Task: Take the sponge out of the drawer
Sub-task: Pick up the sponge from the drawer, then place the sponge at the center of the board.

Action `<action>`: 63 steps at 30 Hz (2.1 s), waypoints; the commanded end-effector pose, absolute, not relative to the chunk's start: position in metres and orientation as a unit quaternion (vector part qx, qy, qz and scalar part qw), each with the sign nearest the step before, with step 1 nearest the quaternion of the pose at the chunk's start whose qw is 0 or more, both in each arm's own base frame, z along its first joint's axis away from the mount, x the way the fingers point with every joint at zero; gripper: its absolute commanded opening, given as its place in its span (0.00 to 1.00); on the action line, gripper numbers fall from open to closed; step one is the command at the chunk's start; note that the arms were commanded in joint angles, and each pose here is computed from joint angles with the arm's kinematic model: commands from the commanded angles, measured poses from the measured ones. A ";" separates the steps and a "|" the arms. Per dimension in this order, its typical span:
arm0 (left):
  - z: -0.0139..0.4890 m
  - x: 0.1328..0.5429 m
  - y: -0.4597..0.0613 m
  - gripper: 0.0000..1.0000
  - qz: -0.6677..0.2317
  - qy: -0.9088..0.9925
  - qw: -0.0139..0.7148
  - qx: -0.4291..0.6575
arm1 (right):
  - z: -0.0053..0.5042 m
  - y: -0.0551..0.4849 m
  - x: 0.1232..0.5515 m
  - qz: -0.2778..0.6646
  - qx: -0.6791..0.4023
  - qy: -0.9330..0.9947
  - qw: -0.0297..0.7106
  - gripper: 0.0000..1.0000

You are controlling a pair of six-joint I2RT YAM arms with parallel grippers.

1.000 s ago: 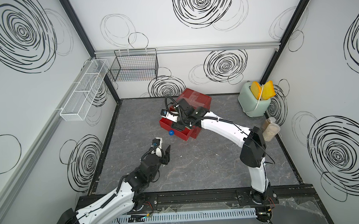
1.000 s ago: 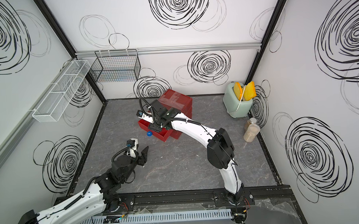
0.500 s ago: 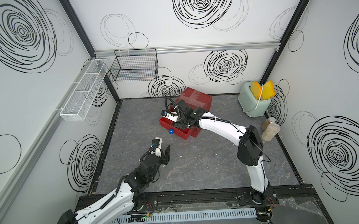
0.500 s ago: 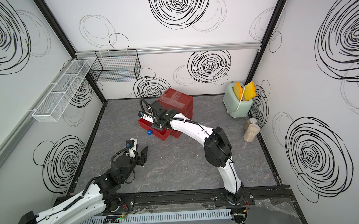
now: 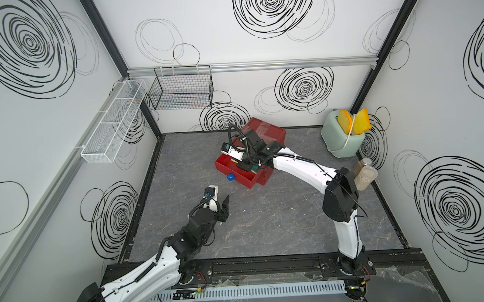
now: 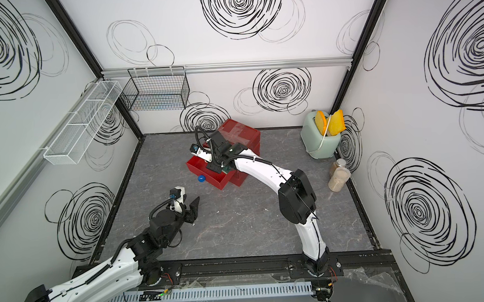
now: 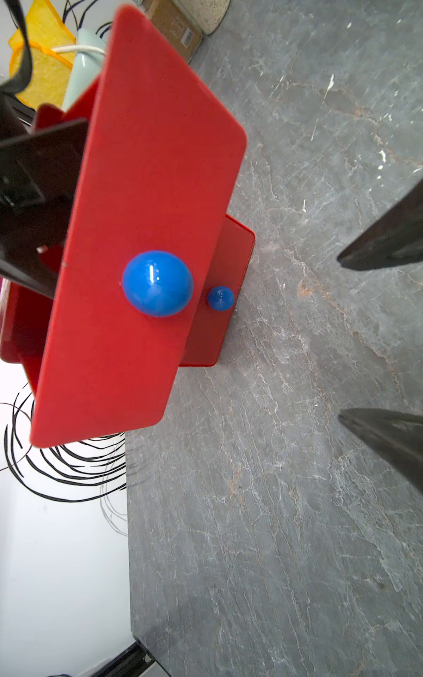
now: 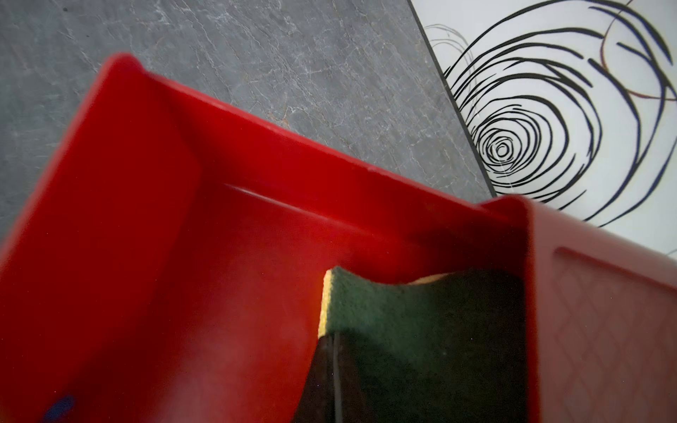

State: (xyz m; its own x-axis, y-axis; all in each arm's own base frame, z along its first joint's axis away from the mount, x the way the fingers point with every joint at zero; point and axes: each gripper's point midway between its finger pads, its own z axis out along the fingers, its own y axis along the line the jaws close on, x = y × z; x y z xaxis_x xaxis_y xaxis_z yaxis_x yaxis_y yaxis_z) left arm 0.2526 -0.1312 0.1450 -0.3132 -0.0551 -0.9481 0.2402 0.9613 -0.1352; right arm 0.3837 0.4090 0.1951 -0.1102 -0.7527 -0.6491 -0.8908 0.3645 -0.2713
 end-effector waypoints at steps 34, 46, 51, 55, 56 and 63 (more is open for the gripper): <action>0.146 0.255 -0.130 0.63 -0.130 0.795 0.591 0.045 | 0.378 0.229 0.336 0.114 -0.277 0.795 0.527 0.00; 0.146 0.254 -0.129 0.63 -0.129 0.795 0.591 0.044 | 0.224 0.126 0.402 -0.011 -0.094 0.903 0.419 0.00; 0.145 0.255 -0.128 0.63 -0.127 0.796 0.590 0.043 | 0.149 0.122 0.418 0.008 -0.075 0.927 0.368 0.00; 0.145 0.255 -0.128 0.64 -0.125 0.798 0.589 0.043 | 0.105 0.116 0.426 -0.001 -0.067 0.937 0.343 0.00; 0.145 0.255 -0.128 0.64 -0.125 0.797 0.589 0.043 | 0.096 0.113 0.428 -0.003 -0.062 0.939 0.337 0.00; 0.144 0.256 -0.128 0.64 -0.124 0.798 0.589 0.043 | 0.078 0.109 0.447 0.003 -0.064 0.944 0.323 0.21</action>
State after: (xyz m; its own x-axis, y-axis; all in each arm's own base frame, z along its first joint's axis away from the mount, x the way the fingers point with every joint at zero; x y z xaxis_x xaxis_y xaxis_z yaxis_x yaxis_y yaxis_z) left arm 0.2527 -0.1306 0.1390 -0.3263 -0.0429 -0.9443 0.2352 0.9639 -0.1250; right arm 0.4252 0.1035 0.0616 -0.8224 -0.1361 -0.5524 -0.1216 0.9906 -0.0631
